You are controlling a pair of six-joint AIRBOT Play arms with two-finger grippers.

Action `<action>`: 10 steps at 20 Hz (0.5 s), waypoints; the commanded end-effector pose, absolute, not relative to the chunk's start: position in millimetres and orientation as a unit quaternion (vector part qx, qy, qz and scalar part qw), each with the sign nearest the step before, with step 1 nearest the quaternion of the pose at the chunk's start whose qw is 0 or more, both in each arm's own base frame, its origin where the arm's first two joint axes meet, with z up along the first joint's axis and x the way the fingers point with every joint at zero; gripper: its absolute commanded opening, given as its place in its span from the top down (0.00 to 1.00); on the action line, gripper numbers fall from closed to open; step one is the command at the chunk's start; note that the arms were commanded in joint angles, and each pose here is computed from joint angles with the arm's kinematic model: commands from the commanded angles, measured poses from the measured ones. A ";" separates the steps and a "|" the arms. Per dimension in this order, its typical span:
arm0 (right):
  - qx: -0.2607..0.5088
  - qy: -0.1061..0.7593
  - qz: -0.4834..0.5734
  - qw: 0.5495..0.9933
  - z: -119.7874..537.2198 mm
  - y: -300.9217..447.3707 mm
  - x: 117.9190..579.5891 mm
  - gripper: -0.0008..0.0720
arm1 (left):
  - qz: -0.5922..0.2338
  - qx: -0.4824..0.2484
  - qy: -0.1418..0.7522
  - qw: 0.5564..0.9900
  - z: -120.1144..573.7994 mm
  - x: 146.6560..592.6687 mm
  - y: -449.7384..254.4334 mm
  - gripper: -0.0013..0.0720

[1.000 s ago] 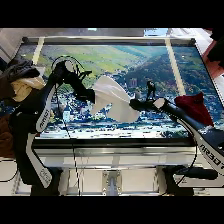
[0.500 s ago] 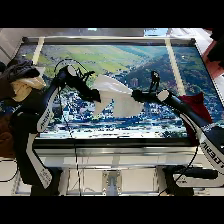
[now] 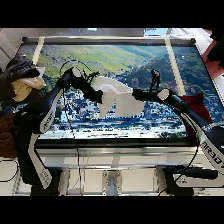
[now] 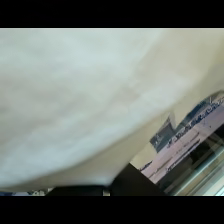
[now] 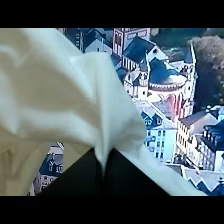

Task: Fold the shirts.

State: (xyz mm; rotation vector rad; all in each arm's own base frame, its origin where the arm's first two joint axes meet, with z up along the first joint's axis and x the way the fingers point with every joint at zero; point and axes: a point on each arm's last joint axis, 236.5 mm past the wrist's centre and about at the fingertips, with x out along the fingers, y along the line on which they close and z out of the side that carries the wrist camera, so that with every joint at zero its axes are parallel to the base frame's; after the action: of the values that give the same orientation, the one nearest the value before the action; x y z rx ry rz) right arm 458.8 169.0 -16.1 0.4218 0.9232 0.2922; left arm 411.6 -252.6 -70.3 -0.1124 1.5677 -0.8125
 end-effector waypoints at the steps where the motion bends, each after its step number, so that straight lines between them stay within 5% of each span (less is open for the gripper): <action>1: 0.159 0.440 0.145 0.872 8.3 150.5 466.7 0.95 | -0.358 0.006 0.728 0.584 -59.8 385.5 -222.6 0.96; 3: 0.135 0.430 0.139 0.882 46.8 122.8 472.7 0.95 | -0.330 0.047 0.731 0.595 -38.3 392.4 -199.7 0.96; 10: 0.035 0.323 0.103 0.940 226.9 52.5 425.6 0.95 | -0.230 0.131 0.555 0.789 145.1 432.9 -147.3 0.97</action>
State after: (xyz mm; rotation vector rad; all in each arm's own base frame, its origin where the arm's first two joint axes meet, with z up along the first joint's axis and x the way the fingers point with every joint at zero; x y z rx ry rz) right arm 457.8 78.8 165.9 0.1793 0.7286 0.2592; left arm 429.1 -180.6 75.4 0.2101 1.3653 -0.6432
